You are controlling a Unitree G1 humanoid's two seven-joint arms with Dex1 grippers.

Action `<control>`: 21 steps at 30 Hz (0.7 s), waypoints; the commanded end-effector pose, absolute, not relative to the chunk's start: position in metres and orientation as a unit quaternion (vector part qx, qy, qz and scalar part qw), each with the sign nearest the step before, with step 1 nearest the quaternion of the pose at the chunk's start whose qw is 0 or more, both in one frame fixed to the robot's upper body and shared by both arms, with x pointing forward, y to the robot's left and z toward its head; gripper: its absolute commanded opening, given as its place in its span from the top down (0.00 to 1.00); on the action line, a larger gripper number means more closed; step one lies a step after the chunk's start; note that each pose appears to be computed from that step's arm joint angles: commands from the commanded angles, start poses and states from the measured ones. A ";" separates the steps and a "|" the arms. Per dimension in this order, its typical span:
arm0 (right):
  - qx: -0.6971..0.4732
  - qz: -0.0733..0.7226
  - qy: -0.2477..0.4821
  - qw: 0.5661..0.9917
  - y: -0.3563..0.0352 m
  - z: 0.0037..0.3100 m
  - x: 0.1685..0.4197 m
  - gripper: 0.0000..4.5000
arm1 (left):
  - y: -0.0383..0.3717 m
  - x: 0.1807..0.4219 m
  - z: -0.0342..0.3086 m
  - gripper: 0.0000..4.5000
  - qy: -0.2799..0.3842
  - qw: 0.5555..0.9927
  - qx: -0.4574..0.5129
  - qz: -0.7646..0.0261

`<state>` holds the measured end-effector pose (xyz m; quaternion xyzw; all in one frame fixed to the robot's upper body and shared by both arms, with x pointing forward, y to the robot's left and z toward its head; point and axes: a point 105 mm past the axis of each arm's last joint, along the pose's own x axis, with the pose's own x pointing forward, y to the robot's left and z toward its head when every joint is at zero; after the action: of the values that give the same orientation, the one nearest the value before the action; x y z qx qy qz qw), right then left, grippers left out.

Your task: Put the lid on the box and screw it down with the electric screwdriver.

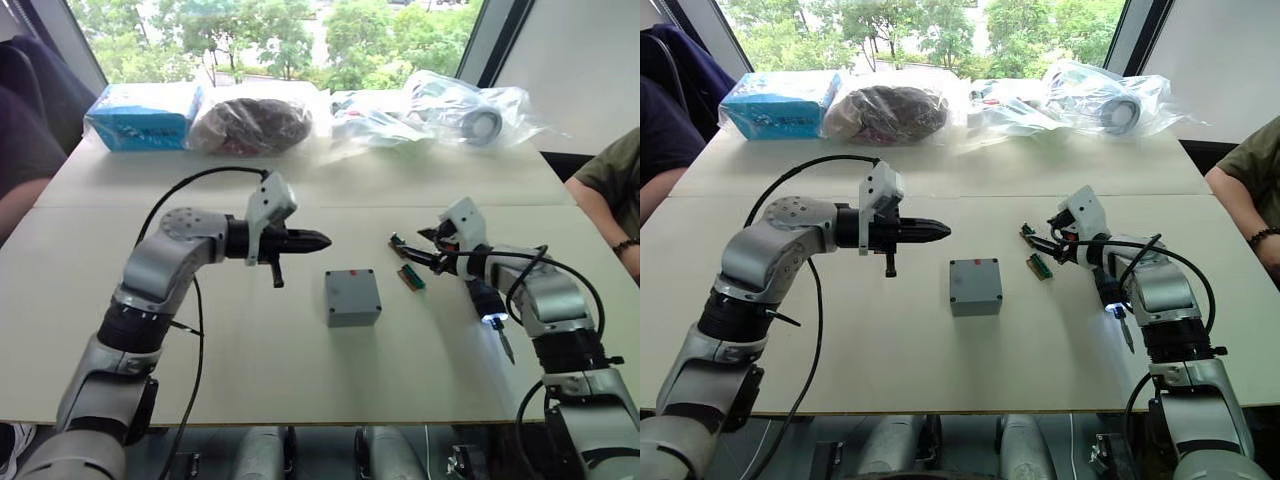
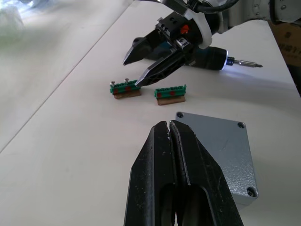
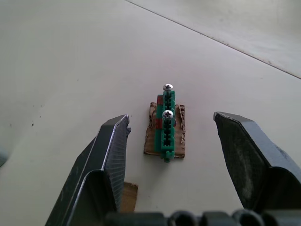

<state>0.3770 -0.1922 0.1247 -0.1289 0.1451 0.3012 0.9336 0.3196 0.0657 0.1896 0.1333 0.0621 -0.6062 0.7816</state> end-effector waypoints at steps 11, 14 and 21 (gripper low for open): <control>-0.116 0.285 0.110 0.945 -0.192 0.135 0.389 0.30 | 0.061 0.314 0.197 1.00 0.039 0.783 0.137 -0.606; -0.116 0.284 0.109 0.946 -0.191 0.135 0.390 0.41 | 0.062 0.315 0.193 1.00 0.043 0.781 0.143 -0.606; -0.114 0.282 0.109 0.946 -0.192 0.134 0.391 0.98 | 0.063 0.315 0.192 1.00 0.044 0.781 0.145 -0.605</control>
<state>0.3867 -0.1919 0.1159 -0.1140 0.1426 0.2848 0.9411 0.3176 0.0646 0.1877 0.1336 0.0570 -0.6017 0.7854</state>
